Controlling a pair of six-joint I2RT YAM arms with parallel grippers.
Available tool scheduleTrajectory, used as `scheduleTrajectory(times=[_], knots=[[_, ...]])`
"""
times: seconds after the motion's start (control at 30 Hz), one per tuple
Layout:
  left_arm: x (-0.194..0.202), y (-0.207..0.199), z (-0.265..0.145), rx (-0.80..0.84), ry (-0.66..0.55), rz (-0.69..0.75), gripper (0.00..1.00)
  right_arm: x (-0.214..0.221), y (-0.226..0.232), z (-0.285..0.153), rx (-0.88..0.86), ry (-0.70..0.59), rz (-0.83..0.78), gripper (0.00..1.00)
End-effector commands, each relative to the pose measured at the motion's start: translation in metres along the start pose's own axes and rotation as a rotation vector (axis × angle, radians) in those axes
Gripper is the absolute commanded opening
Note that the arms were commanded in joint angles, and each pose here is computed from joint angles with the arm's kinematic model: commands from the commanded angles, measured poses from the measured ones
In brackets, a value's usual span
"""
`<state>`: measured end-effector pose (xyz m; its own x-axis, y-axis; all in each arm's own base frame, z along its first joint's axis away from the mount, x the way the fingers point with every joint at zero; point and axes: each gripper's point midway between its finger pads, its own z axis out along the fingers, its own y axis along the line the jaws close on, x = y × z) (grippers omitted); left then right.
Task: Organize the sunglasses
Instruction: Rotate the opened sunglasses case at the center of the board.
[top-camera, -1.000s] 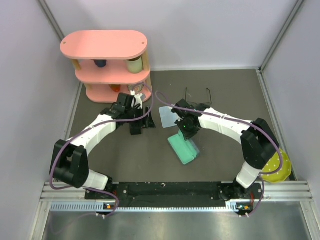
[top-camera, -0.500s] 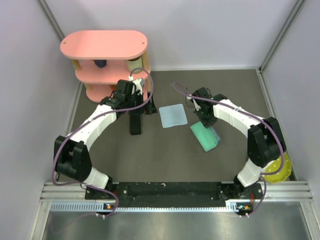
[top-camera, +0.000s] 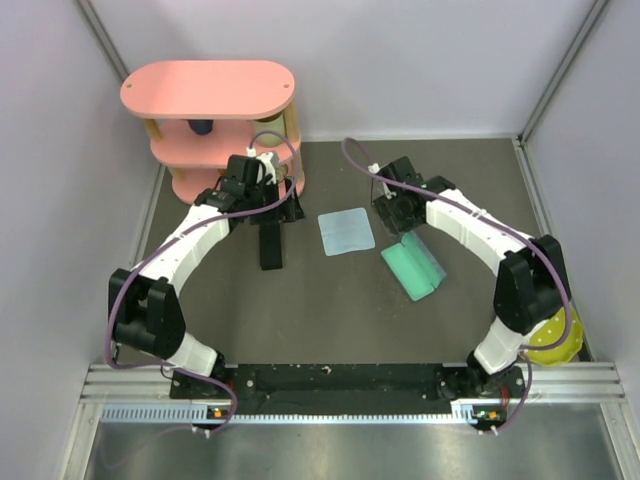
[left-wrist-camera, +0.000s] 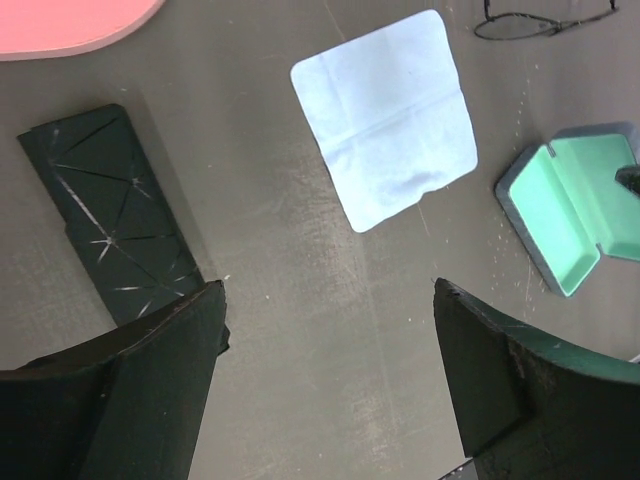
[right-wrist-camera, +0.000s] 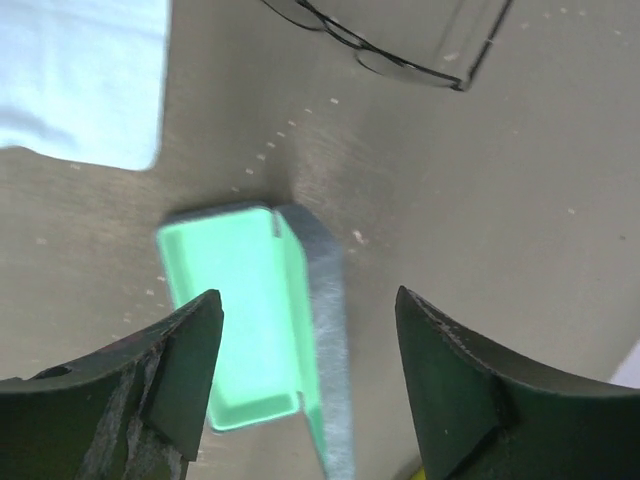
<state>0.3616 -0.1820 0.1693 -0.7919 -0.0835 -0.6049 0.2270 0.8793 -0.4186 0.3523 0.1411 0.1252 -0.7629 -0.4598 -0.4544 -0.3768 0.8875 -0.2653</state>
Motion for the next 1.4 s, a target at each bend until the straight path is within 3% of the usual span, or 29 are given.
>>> scheduleTrajectory(times=[0.0,0.03,0.07,0.17,0.27,0.37,0.57,0.87,0.97,1.1,1.2,1.37], knots=[[-0.015,0.015,-0.005,-0.061,-0.044,-0.048,0.86,-0.046,0.036,-0.024,-0.117,-0.175,0.049,0.65],[-0.016,0.018,-0.007,-0.067,-0.047,-0.071,0.85,-0.048,0.045,-0.023,-0.132,-0.174,0.082,0.61],[-0.016,0.021,-0.007,-0.073,-0.045,-0.085,0.81,-0.045,0.059,-0.014,-0.146,-0.149,0.082,0.48],[-0.017,0.03,-0.012,-0.078,-0.051,-0.12,0.76,-0.048,0.079,-0.006,-0.137,-0.125,0.161,0.28],[-0.014,0.034,-0.016,-0.079,-0.052,-0.133,0.72,-0.028,0.093,0.006,-0.13,-0.058,0.242,0.18],[-0.006,0.036,-0.017,-0.071,-0.042,-0.14,0.72,0.004,0.109,0.011,-0.18,0.019,0.295,0.14],[0.012,0.037,-0.01,-0.045,-0.002,-0.156,0.7,0.075,0.113,0.013,-0.172,0.14,0.307,0.12],[0.02,0.033,-0.001,-0.005,0.042,-0.171,0.68,0.149,0.071,0.019,0.056,0.241,0.472,0.11],[0.021,0.034,0.0,-0.003,0.045,-0.172,0.68,0.15,0.044,0.025,0.149,0.215,0.544,0.08],[0.022,0.033,0.001,0.002,0.052,-0.178,0.68,0.138,0.027,0.034,0.143,0.178,0.596,0.08],[0.023,0.033,0.001,0.004,0.054,-0.178,0.68,0.114,0.039,0.028,0.026,0.122,0.506,0.09],[0.021,0.034,-0.003,-0.01,0.039,-0.176,0.68,0.078,0.089,-0.006,-0.182,-0.013,0.293,0.23]])
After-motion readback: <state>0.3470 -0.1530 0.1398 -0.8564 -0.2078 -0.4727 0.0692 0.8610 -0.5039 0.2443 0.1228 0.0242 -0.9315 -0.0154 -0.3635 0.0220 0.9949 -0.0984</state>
